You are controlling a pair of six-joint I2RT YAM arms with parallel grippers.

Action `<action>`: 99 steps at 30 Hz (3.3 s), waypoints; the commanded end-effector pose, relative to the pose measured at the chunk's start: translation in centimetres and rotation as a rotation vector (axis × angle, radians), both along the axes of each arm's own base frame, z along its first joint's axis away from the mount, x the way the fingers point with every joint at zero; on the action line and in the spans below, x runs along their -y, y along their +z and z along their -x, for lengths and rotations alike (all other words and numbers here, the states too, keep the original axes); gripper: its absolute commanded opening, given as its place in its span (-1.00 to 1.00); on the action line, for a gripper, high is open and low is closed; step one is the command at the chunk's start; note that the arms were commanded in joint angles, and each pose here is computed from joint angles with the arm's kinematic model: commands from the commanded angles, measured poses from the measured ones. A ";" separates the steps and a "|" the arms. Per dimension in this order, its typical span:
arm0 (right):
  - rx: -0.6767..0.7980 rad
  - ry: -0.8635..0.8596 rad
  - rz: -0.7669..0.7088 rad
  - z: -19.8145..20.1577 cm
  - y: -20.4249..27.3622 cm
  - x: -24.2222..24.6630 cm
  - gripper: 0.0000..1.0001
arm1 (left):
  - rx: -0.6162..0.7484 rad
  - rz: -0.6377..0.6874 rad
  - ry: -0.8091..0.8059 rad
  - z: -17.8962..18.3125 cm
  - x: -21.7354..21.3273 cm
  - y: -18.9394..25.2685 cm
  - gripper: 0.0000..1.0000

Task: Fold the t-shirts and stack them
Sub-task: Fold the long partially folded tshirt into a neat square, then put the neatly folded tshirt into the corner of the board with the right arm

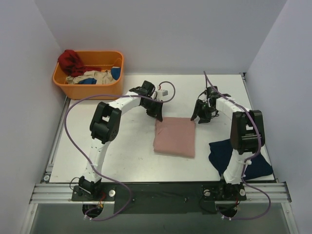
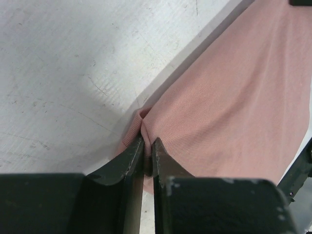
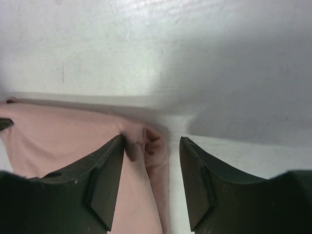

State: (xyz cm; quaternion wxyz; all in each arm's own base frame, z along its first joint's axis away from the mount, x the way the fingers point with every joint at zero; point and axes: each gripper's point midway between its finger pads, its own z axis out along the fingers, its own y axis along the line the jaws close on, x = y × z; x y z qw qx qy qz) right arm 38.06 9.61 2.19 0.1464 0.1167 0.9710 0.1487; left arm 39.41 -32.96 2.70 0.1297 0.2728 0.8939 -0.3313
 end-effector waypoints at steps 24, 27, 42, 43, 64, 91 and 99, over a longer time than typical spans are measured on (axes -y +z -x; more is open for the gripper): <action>-0.115 0.010 -0.215 7.8 -2.1 -4.2 0.30 | 0.060 0.017 0.307 0.6 -3.8 6.1 0.48; -0.133 0.006 -0.218 8.3 -2.8 -4.2 0.26 | 0.023 0.004 0.311 2.4 -3.5 4.5 0.51; -0.154 -0.015 -0.267 8.0 -4.6 -4.6 -0.60 | -0.070 -0.080 0.407 4.2 -5.5 -2.3 -0.79; -0.155 -0.011 -0.278 7.9 -4.4 -4.8 -0.65 | -0.074 -0.082 0.403 4.4 -5.4 -2.5 -0.79; -0.398 0.415 0.083 18.3 4.1 -1.8 -1.00 | 0.069 -0.040 0.452 -0.1 -14.9 8.2 0.34; -0.368 0.992 0.921 20.4 13.7 6.7 -1.00 | 0.364 0.049 0.393 0.0 -15.5 17.8 0.35; -0.327 0.919 0.943 22.5 14.8 8.6 -1.00 | 0.360 0.059 0.391 0.1 -15.3 17.8 0.35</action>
